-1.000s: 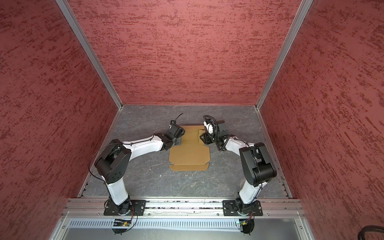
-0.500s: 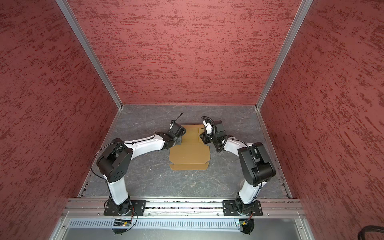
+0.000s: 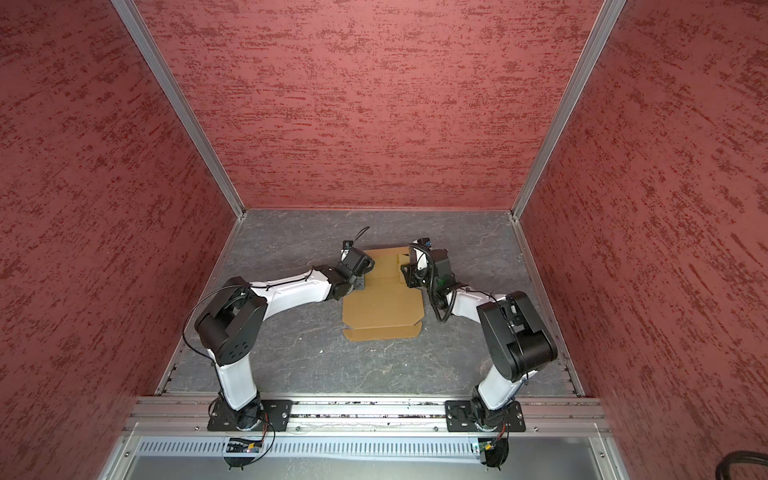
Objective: Fold the paper box
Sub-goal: 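Raise the gripped far flap upright with the right gripper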
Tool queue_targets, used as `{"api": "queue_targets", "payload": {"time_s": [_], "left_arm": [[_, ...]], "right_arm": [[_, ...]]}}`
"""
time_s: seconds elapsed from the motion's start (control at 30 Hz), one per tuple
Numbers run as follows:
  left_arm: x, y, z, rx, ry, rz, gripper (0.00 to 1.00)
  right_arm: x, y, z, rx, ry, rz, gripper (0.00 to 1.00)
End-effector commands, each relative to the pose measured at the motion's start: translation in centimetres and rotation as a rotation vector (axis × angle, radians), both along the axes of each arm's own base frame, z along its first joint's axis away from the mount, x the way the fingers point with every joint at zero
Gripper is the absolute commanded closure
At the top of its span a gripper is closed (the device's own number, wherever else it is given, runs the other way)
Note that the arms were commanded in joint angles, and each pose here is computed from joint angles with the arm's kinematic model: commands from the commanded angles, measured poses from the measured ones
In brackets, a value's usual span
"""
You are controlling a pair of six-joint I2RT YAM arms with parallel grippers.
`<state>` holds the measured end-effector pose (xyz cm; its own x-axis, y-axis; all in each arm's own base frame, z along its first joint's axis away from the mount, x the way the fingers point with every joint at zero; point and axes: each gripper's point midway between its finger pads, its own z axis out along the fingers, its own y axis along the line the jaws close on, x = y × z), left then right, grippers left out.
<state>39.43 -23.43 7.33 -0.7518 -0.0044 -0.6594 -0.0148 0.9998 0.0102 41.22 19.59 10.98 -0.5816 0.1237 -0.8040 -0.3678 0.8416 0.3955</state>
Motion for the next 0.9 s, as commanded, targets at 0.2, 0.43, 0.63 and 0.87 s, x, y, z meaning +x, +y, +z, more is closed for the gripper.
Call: {"api": "queue_targets", "payload": {"time_s": [0.2,0.43,0.63,0.87], "left_arm": [[-1.4,-1.0,-2.4,0.018,0.084,-0.059,0.98],[-1.4,-1.4,-2.6,0.01,0.093,-0.073,0.98],[-1.1,-1.5,-2.4,-0.002,0.096,-0.086,0.98],[-0.4,-1.2,-2.2,-0.011,0.099,-0.094,0.98]], "right_arm": [[0.8,1.0,4.8,0.126,-0.178,-0.01,0.61],[0.9,1.3,4.7,0.132,-0.202,-0.01,0.6],[1.1,1.9,4.3,0.085,-0.214,0.007,0.59],[1.5,2.1,4.0,0.021,-0.212,0.018,0.59]]}}
